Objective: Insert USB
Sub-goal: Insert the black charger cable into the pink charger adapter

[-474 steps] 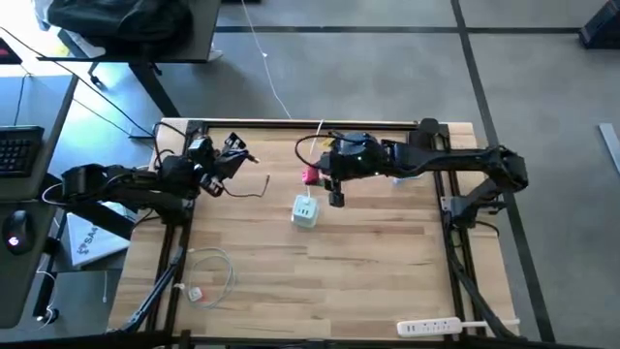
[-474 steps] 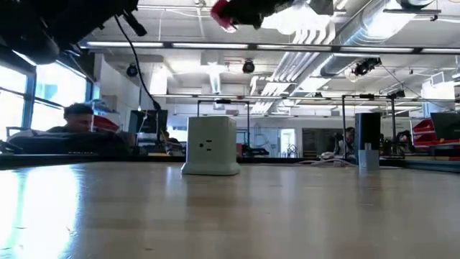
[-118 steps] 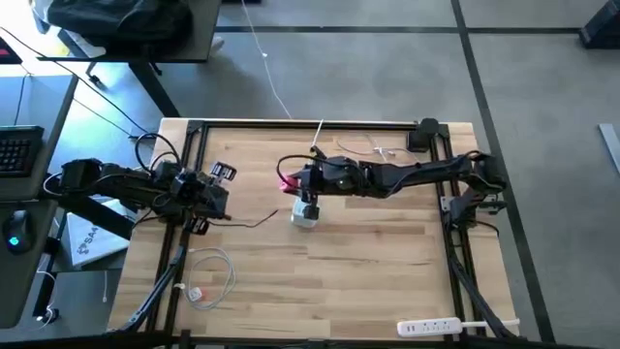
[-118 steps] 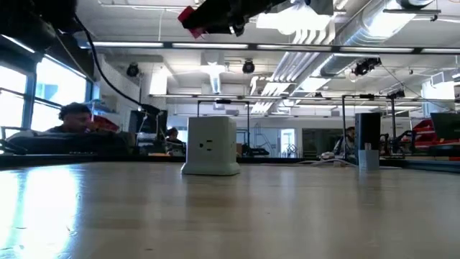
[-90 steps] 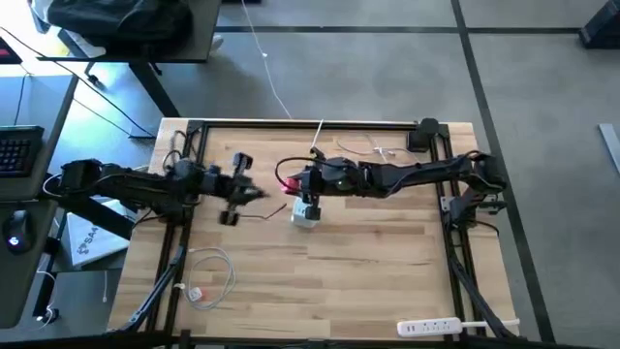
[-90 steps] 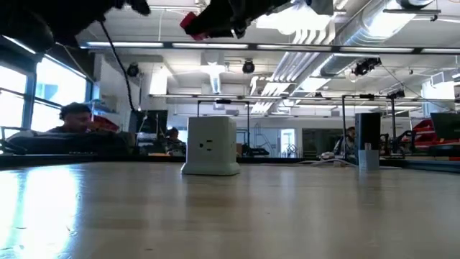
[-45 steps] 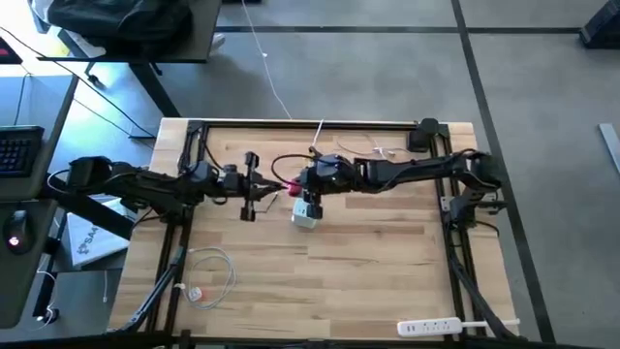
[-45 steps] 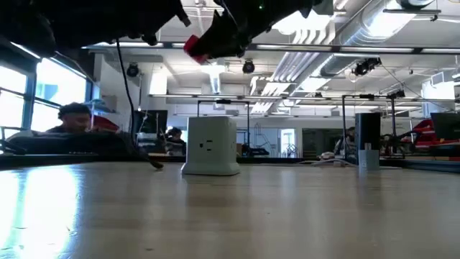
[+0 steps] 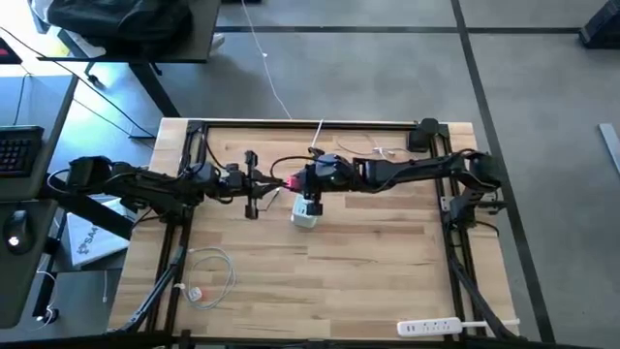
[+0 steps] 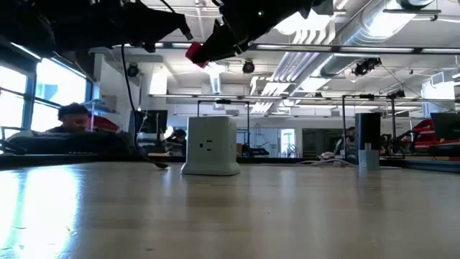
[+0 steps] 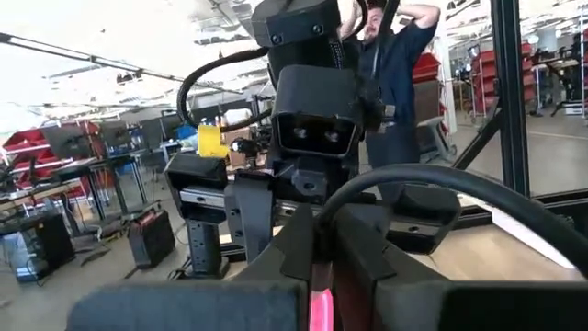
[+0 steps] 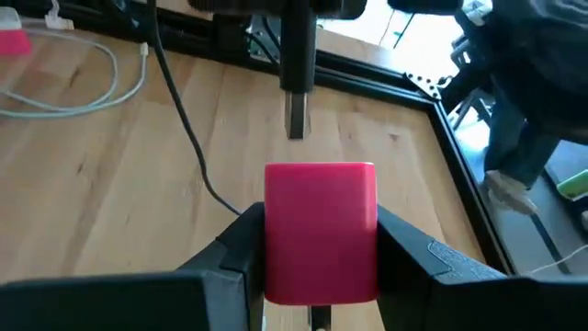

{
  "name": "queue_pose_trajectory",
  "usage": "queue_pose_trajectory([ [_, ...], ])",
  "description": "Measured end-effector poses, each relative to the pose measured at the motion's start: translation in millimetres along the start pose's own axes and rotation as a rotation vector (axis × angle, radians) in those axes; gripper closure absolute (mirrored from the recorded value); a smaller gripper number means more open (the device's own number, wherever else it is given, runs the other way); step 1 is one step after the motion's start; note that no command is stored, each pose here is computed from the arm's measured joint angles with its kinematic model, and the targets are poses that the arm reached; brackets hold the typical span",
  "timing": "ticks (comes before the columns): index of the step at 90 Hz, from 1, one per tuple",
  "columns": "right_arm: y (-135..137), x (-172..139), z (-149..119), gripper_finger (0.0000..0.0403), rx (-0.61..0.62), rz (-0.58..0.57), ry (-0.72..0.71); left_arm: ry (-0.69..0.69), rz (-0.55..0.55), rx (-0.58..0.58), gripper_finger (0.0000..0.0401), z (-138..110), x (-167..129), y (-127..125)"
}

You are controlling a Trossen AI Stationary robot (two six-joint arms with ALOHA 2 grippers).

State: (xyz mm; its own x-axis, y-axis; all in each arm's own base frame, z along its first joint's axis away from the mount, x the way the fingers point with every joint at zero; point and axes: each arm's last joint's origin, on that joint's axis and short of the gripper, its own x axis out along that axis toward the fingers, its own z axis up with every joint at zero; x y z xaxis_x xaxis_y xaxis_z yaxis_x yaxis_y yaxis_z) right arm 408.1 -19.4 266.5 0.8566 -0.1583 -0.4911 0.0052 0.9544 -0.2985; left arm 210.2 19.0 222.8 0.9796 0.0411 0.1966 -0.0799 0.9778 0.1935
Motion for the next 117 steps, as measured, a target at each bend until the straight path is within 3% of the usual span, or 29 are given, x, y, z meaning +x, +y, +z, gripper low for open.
queue_pose_trajectory([
  [38,-0.7,0.3,4.6,0.0288,0.040,0.012,-0.056,-0.027,-0.009,0.025,0.0398,3.8,-1.0,0.1],
  [61,4.1,-15.7,21.0,0.0288,-0.006,0.013,-0.145,-0.131,0.014,0.067,0.0398,22.9,-8.9,3.4],
  [80,3.6,-23.2,29.8,0.0288,-0.026,-0.001,-0.206,-0.223,-0.049,0.106,0.0398,36.3,-15.6,3.0],
  [117,4.0,-23.0,33.5,0.0288,-0.005,0.033,-0.260,-0.213,-0.042,0.106,0.0398,30.9,-11.3,2.5],
])
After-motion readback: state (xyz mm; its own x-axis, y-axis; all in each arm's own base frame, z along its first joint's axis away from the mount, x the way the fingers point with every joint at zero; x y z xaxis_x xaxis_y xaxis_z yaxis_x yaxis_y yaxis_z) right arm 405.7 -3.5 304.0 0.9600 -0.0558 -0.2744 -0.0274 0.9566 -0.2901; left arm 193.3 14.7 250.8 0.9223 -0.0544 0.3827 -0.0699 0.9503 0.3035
